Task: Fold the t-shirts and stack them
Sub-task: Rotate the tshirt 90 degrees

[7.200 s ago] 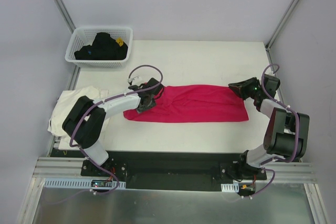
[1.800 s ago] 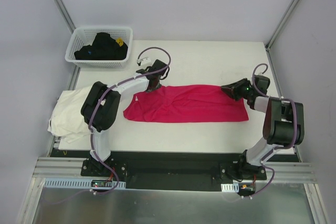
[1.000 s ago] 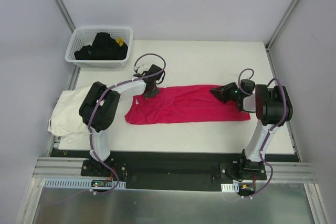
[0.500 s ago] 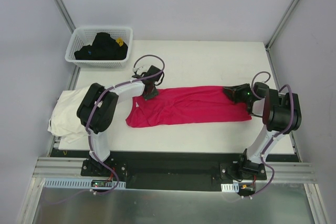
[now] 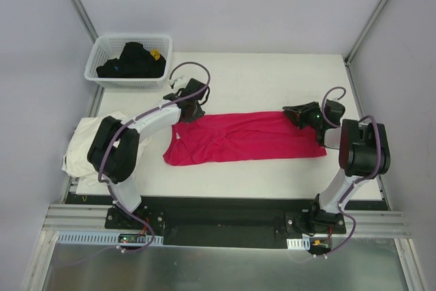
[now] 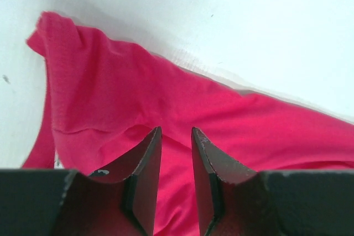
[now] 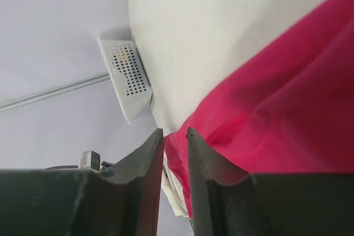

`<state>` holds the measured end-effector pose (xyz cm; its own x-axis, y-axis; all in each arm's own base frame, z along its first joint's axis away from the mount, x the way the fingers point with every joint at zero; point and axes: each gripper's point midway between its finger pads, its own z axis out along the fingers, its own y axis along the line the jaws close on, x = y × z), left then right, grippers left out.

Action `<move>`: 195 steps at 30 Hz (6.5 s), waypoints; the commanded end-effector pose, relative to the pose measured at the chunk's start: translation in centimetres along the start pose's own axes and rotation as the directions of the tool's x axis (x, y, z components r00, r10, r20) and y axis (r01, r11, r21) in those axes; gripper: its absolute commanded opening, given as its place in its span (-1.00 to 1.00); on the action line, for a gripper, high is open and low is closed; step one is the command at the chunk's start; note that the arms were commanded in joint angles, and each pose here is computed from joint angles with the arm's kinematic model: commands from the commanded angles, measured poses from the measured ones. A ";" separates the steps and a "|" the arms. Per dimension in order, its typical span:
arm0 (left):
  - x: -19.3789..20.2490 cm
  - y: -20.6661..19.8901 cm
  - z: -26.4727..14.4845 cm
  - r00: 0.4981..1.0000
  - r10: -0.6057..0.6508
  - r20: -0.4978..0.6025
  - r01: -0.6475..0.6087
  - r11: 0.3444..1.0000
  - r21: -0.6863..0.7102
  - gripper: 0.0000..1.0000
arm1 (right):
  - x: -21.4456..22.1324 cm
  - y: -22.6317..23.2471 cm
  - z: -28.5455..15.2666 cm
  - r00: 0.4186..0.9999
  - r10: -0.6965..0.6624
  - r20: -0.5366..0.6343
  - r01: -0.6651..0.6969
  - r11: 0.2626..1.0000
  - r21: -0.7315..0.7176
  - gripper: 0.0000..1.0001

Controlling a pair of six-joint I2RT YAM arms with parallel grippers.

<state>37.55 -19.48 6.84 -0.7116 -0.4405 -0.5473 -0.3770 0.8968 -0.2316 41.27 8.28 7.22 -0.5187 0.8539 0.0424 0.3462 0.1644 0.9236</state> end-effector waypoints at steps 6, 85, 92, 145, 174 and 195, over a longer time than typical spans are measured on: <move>-2.7 3.1 -7.4 0.988 -0.051 0.148 0.047 0.998 0.033 -0.38 | 0.3 6.9 -1.8 0.993 -0.117 0.031 0.120 0.982 -0.148 -0.46; -19.8 -7.1 4.2 0.976 0.179 0.125 -0.214 0.898 0.383 -0.32 | -3.2 2.4 -5.5 0.875 -0.476 -0.083 0.478 0.828 0.293 -0.21; -16.1 -9.9 -2.1 0.923 0.309 0.229 -0.384 0.708 0.593 -0.28 | -5.1 -0.2 -3.2 0.894 -0.433 -0.111 0.442 0.818 0.368 -0.18; 22.8 -16.5 -2.2 0.580 0.769 -0.269 -0.194 0.452 0.871 -0.28 | -9.7 11.3 -3.6 0.902 -0.423 0.080 0.420 0.906 0.055 -0.16; 12.9 0.9 -4.1 0.878 0.400 -0.262 -0.244 0.846 0.473 -0.41 | -7.3 11.3 -0.5 0.903 -0.429 0.011 0.429 0.903 -0.010 -0.10; 6.0 2.1 -6.5 0.956 0.292 -0.031 -0.267 0.908 0.322 -0.37 | 3.1 6.8 17.2 0.855 -0.378 -0.356 0.381 0.922 -0.065 -0.08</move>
<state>25.74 -21.55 4.83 -0.8897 -0.1039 -0.4445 0.0750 0.9273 -0.3668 54.65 18.02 5.60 -0.8354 0.5267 -0.1573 0.1359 0.4752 0.8693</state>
